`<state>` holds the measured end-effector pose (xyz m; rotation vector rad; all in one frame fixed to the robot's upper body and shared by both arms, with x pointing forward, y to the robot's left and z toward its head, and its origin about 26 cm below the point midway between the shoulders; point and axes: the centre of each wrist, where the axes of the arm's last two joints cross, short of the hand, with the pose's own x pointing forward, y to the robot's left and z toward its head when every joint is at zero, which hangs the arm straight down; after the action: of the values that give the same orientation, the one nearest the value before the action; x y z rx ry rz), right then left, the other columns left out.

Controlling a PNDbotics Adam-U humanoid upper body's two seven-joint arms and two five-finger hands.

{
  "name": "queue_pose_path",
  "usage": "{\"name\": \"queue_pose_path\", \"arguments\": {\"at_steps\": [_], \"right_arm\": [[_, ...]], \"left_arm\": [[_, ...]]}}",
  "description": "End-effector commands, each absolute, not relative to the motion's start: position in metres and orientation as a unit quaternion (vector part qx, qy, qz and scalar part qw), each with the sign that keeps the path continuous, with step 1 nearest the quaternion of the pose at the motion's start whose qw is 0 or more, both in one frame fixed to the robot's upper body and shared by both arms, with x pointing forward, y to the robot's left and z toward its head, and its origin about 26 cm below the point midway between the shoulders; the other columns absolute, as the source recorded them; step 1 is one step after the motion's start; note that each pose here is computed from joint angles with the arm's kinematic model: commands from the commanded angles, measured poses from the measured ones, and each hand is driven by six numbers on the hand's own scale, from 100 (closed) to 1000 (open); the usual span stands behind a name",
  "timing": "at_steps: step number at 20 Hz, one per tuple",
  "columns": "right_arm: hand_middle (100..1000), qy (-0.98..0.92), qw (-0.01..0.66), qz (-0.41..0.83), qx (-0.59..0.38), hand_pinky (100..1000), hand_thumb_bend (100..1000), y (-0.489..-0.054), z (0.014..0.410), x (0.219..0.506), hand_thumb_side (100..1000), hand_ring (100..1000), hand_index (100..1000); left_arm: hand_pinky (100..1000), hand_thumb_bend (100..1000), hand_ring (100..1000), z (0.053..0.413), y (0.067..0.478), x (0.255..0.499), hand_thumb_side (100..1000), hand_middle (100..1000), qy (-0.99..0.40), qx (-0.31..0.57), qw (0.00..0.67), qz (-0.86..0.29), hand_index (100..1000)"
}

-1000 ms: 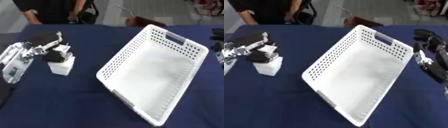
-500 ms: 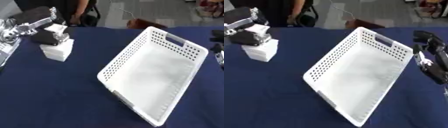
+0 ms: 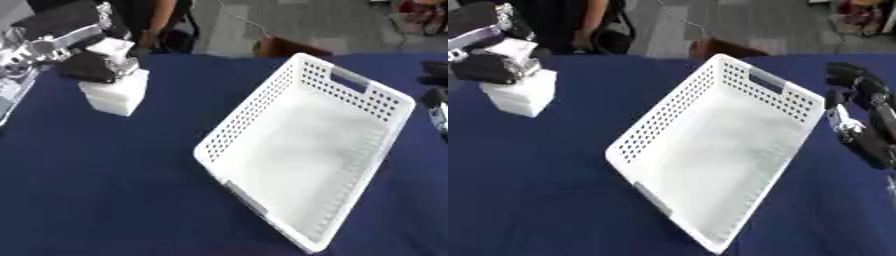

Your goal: Pick up objects on the table and place them in the box.

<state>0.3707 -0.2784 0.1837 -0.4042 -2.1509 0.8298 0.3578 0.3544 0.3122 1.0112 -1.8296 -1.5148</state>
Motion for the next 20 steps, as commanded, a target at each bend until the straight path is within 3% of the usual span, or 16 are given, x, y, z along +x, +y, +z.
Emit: {"name": "queue_pose_path", "arguments": {"at_steps": [1, 11, 20], "right_arm": [[896, -0.847, 0.380, 0.334, -0.166, 699, 100, -0.281, 0.192, 0.370, 691, 838, 891], [896, -0.849, 0.374, 0.342, -0.146, 699, 100, -0.270, 0.192, 0.374, 690, 837, 892], [896, -0.852, 0.370, 0.345, -0.136, 699, 100, -0.265, 0.193, 0.375, 693, 838, 892]], "left_arm": [[100, 100, 100, 0.329, 0.341, 0.357, 687, 128, -0.705, 0.370, 0.248, -0.552, 262], [100, 100, 100, 0.339, 0.251, 0.383, 688, 127, -0.735, 0.298, 0.161, -0.588, 261], [100, 100, 100, 0.330, 0.223, 0.403, 682, 129, -0.734, 0.298, 0.153, -0.591, 262]]}}
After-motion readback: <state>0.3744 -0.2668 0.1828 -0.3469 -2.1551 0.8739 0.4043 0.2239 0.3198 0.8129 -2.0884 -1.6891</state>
